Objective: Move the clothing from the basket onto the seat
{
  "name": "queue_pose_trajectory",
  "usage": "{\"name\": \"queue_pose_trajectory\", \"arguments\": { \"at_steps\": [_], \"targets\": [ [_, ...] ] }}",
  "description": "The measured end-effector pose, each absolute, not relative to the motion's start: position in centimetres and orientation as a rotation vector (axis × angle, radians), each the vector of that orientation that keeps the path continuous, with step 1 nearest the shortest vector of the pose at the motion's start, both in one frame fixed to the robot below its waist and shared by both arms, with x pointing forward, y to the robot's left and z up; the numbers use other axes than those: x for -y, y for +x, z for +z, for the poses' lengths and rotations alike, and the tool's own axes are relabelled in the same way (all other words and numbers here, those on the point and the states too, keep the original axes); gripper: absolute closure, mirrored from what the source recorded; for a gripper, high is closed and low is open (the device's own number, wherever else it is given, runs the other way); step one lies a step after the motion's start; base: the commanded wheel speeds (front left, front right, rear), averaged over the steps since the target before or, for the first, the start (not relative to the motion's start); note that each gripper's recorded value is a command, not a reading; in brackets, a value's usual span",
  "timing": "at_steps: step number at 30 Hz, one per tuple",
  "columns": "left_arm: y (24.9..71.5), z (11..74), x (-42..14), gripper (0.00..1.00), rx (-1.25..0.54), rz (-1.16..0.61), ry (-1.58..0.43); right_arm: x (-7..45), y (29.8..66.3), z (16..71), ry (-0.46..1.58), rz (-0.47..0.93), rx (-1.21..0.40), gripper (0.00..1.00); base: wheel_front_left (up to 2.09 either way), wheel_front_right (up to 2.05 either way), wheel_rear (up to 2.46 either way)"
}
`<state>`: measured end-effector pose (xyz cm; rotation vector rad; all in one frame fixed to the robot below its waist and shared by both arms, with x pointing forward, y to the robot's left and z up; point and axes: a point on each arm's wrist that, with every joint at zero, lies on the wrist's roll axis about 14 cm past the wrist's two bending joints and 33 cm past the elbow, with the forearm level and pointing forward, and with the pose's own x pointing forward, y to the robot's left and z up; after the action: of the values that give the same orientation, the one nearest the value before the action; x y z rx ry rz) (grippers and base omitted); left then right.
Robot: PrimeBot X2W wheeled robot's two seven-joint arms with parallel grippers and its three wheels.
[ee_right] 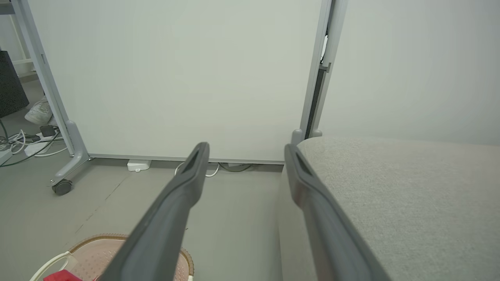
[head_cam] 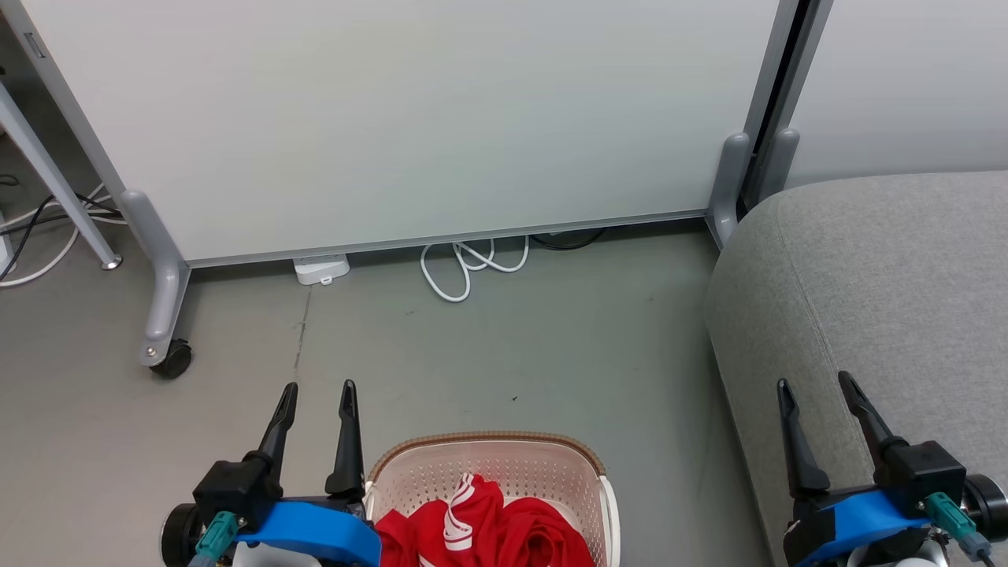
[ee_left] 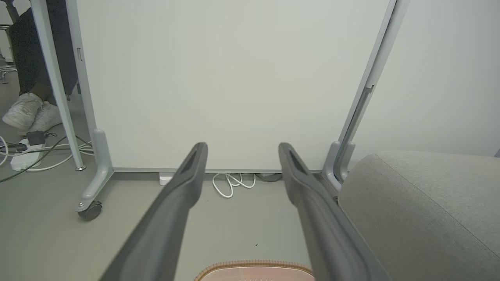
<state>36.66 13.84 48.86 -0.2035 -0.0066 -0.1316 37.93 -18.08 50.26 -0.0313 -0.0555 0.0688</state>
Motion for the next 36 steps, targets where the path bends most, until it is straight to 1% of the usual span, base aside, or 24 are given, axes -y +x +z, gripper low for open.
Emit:
{"name": "queue_pose_trajectory", "arguments": {
  "at_steps": [5, 26, 36],
  "targets": [
    [36.6, 48.9, -13.7, 0.00, 0.013, -0.137, -0.186, 18.0, 37.9, 50.4, -0.056, 0.075, 0.063, 0.00, 0.00, 0.00, 0.00],
    [37.0, 48.6, -13.3, 0.00, 0.002, -0.146, -0.199, 18.1, 37.8, 50.4, -0.049, 0.070, 0.066, 0.00, 0.00, 0.00, 0.00],
    [38.8, 45.0, -11.8, 0.00, -0.111, -0.178, -0.198, 18.1, 38.8, 50.5, -0.046, 0.074, 0.070, 0.00, 0.00, 0.00, 0.00]
  ]
}}
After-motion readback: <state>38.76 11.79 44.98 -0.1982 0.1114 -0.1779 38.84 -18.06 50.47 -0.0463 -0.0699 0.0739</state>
